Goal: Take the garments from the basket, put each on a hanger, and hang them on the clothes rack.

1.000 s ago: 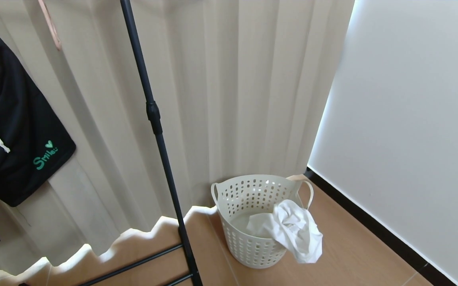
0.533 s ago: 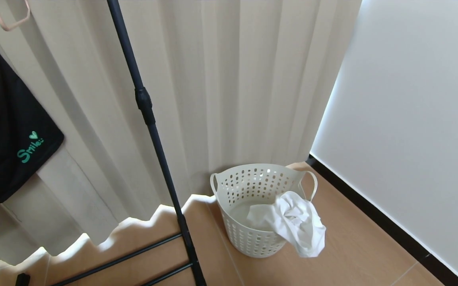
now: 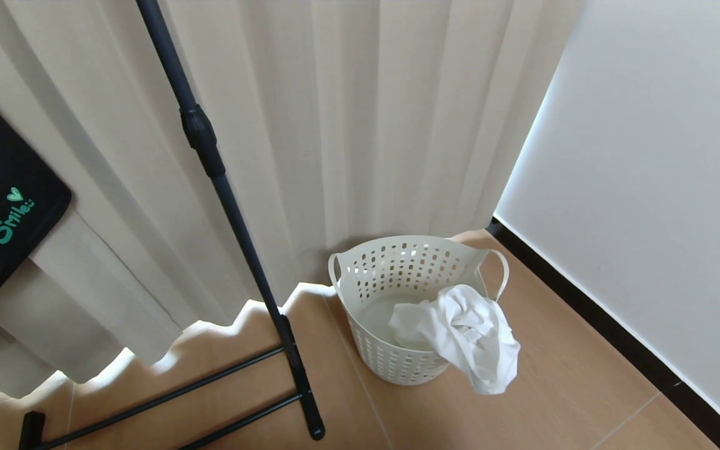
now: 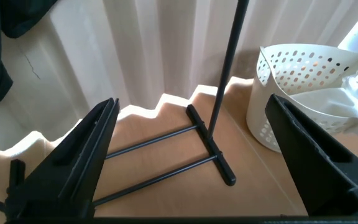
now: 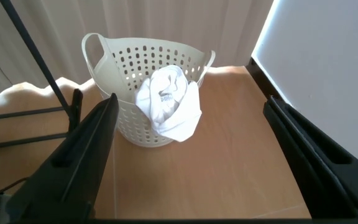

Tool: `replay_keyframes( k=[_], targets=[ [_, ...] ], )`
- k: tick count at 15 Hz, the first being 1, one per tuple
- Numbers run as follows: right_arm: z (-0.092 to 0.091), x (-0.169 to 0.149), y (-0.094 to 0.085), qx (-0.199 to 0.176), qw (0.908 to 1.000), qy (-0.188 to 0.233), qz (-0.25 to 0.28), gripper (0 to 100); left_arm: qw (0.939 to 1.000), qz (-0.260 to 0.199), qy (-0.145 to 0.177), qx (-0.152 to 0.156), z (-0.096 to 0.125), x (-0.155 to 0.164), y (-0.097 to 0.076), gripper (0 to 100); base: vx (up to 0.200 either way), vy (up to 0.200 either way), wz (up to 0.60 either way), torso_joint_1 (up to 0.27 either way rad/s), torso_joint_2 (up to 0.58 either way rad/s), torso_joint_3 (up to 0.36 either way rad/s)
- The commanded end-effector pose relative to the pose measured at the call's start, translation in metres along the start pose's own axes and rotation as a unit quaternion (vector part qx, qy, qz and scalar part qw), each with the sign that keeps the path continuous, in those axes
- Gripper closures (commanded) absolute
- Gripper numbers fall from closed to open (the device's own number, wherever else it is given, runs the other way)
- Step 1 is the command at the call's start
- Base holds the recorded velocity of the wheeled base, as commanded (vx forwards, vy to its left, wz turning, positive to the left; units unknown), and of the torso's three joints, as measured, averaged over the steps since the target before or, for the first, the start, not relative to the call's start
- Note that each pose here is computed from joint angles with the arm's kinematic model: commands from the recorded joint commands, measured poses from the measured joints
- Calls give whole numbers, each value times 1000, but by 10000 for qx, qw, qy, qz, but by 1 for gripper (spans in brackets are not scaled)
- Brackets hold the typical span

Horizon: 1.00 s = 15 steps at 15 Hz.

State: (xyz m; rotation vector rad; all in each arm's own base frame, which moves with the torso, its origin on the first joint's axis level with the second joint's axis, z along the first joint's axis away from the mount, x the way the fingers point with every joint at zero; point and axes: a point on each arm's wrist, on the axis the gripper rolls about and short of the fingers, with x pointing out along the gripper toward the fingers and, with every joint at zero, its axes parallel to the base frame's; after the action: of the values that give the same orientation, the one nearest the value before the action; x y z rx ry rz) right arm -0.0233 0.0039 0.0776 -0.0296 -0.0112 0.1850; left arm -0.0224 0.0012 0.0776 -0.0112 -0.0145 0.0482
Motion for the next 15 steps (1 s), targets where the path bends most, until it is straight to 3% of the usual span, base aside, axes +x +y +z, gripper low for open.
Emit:
replay_keyframes(
  k=[1,11,15],
  targets=[
    [0,0,0,0,10000,4,3,0,10000,4,2,1,0,0,0,0,0,0,0,2,7,-178],
    [0,0,0,142,9999,73,-35,0,10000,4,2,1,0,0,0,0,0,0,0,0,4,-196],
    [3,10,-3,451,9965,692,-115,0,10000,11,-13,0,0,0,0,0,0,0,0,-1,1,-24]
  ],
)
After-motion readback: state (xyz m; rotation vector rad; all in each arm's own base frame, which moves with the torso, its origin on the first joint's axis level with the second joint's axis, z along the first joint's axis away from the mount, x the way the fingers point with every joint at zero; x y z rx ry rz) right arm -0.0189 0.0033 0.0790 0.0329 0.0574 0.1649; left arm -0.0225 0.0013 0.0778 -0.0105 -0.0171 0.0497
